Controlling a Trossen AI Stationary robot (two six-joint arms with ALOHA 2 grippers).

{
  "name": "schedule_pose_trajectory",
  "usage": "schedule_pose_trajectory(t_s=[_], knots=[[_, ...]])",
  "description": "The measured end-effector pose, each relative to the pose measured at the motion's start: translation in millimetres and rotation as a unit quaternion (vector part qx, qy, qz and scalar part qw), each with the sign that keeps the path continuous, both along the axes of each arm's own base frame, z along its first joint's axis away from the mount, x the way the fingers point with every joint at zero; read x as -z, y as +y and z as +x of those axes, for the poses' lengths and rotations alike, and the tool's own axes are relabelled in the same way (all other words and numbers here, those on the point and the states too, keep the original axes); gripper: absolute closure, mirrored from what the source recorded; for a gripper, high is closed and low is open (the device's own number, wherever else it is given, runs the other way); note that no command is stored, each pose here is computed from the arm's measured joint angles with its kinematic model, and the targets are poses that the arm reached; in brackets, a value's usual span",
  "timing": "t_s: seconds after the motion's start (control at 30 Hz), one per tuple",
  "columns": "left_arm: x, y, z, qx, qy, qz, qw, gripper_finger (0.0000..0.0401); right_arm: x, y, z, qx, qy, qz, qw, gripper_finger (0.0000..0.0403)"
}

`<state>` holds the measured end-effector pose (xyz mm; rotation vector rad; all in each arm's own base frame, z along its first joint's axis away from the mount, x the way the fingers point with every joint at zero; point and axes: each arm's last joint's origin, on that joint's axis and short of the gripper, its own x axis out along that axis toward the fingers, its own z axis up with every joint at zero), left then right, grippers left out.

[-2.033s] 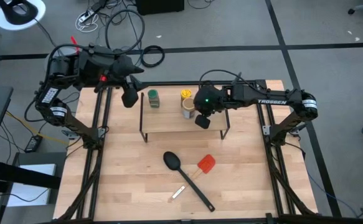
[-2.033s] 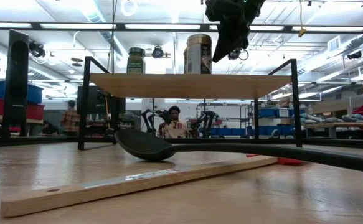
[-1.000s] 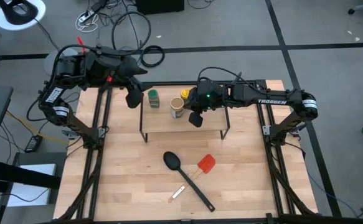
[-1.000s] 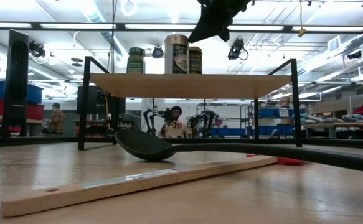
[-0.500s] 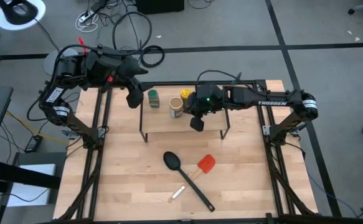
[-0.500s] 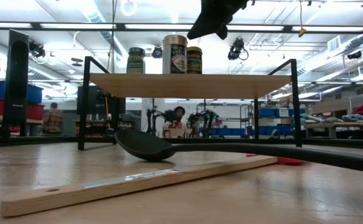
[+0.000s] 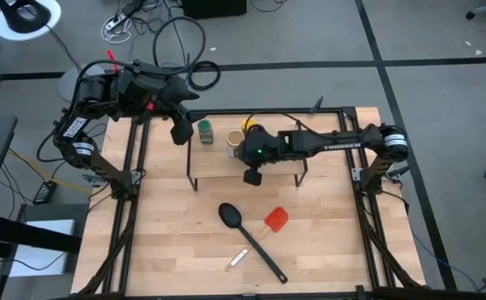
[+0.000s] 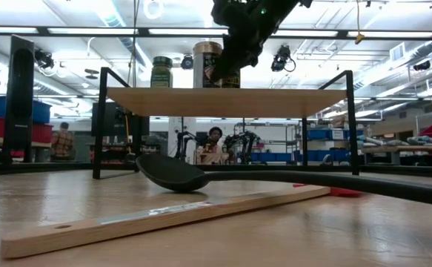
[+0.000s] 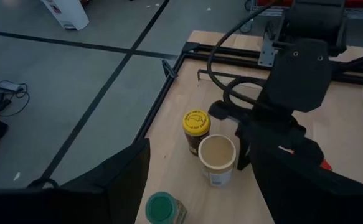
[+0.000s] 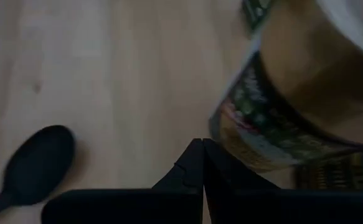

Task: Shelf spices
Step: Adjust the seasoning bottles on the shelf

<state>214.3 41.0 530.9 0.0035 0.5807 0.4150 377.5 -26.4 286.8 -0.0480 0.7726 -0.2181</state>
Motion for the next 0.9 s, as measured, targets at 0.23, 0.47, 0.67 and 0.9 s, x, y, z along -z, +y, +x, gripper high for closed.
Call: schedule_pose_trajectory(t_s=[0.23,0.47,0.67,0.9], knots=[[0.9,-0.1,-0.6,0.005,0.009,0.006,1.000,0.0121,-1.4,1.0,1.5,0.038,-0.008,-0.043,0.998,0.0403],[0.4,0.2,-0.4,0.007,0.012,0.018,1.000,0.0121,-2.9,-0.7,2.0,0.060,-0.015,-0.064,0.996,0.0403],[0.4,0.3,-0.4,0.007,0.012,0.020,1.000,0.0121,-6.6,-1.4,4.9,0.066,-0.038,-0.073,0.994,0.0403],[0.4,0.3,-0.4,0.007,0.012,0.020,1.000,0.0121,-10.1,-2.9,6.8,0.087,-0.058,-0.090,0.990,0.0403]])
